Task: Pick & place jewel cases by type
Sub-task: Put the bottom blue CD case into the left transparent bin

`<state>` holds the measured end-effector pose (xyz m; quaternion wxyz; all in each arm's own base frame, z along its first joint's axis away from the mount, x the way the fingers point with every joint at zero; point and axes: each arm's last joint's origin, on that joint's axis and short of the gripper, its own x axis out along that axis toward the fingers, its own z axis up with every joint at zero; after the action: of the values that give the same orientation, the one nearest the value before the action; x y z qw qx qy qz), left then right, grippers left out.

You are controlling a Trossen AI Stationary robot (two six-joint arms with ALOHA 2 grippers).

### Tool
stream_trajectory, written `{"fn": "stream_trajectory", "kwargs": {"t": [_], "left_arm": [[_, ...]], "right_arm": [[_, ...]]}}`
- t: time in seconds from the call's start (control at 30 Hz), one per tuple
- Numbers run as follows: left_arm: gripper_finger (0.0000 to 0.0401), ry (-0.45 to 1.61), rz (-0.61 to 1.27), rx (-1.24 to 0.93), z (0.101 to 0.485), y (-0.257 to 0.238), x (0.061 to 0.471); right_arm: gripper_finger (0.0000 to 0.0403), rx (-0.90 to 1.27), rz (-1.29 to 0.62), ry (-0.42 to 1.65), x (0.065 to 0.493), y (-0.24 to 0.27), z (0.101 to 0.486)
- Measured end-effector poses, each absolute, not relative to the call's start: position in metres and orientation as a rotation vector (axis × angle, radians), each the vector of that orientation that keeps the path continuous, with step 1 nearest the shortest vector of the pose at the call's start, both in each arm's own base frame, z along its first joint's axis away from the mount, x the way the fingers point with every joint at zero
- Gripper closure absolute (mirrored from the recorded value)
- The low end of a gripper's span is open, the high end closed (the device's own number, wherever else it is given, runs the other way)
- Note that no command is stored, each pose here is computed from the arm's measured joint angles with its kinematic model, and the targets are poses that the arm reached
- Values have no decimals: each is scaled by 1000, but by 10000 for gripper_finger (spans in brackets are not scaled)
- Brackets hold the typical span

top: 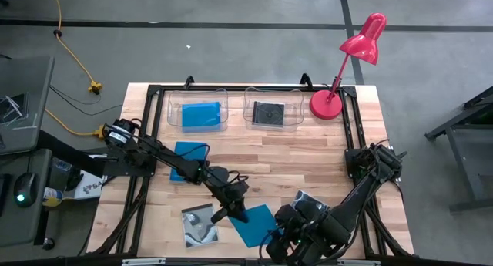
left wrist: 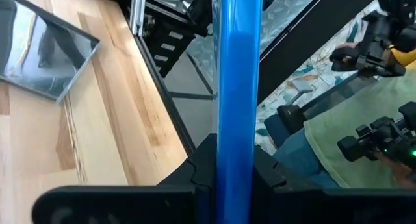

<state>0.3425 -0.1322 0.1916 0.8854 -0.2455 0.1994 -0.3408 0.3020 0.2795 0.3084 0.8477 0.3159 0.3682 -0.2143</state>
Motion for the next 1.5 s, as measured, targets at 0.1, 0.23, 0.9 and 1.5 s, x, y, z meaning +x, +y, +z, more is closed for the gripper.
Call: {"fn": "stream_trajectory", "kwargs": {"t": [0.1,0.23,0.9,1.5], "left_arm": [[364,387,-715,-510,194,-132,343],[364,372,-712,-509,195,-132,343],[363,376,-711,-505,195,-132,343],[363,310,-730,-496,201,-133,344]], "right_arm": [[262,666,-452,776,302,279,308],[290,666,-454,772,302,279,308],[367,656,-466,747,302,279,309],[379,647,-434,743,291,291,310]]}}
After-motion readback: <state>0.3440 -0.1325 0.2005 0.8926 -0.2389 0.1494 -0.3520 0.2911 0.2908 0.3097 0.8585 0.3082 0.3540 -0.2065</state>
